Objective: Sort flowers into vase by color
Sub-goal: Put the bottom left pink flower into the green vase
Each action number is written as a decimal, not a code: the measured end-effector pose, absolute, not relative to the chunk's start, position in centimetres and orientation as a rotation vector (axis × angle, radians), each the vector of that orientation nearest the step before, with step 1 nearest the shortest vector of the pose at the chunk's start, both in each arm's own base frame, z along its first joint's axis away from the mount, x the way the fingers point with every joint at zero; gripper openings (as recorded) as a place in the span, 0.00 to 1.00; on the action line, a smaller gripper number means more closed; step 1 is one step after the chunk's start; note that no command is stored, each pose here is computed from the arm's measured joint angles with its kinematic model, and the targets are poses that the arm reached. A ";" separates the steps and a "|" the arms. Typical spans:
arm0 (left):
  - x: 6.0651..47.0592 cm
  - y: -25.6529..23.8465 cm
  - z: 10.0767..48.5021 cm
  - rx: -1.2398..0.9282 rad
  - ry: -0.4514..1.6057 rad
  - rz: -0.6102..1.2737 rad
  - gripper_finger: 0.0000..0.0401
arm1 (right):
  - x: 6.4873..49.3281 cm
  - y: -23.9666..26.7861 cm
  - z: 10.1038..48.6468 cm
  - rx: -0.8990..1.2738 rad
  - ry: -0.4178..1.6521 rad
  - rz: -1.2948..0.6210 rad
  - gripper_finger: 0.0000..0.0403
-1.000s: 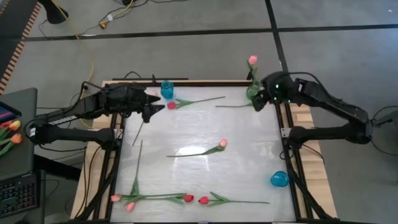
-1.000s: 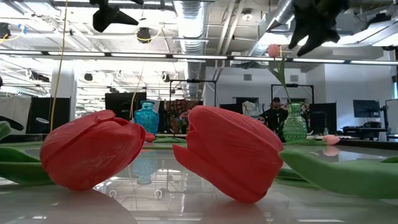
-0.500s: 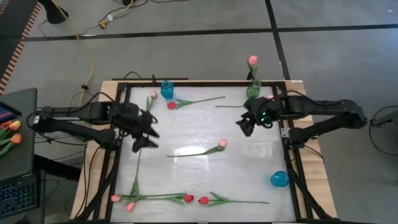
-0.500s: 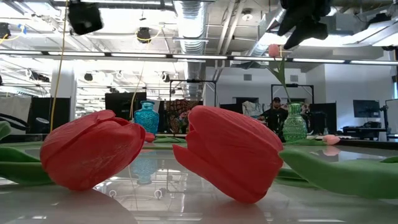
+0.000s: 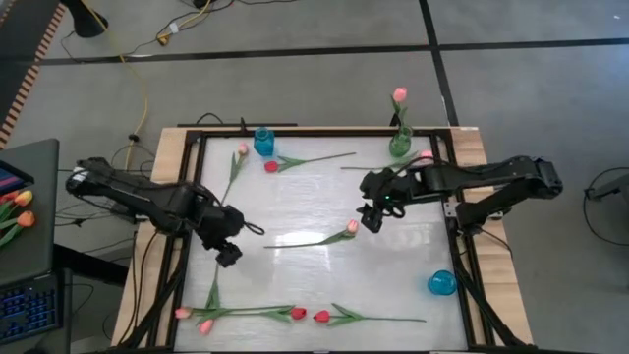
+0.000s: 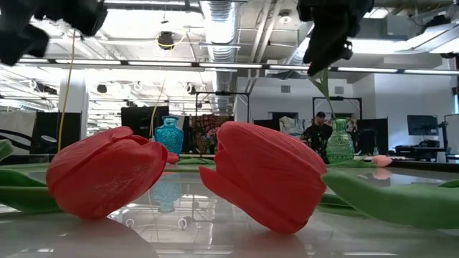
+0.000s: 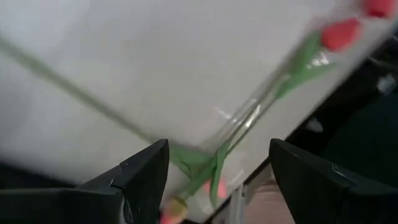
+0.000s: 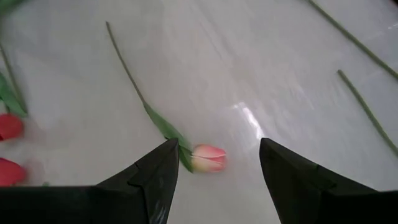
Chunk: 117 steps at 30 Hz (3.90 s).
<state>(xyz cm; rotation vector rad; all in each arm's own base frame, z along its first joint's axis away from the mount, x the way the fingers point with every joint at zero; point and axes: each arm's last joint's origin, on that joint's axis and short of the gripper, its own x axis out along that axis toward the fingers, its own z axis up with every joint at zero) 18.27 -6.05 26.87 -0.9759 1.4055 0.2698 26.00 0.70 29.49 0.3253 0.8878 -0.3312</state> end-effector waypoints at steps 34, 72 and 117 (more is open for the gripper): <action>15.0 -9.9 13.9 -1.175 1.592 0.607 0.64 | 26.6 0.7 28.8 0.304 0.936 -0.248 0.62; 17.6 -10.3 19.7 -0.751 0.968 0.491 0.00 | 26.7 -0.5 28.8 0.283 0.931 -0.275 0.62; 16.8 -7.7 29.2 -0.369 0.009 0.867 0.00 | 27.8 -0.5 29.7 0.361 0.778 -0.271 0.62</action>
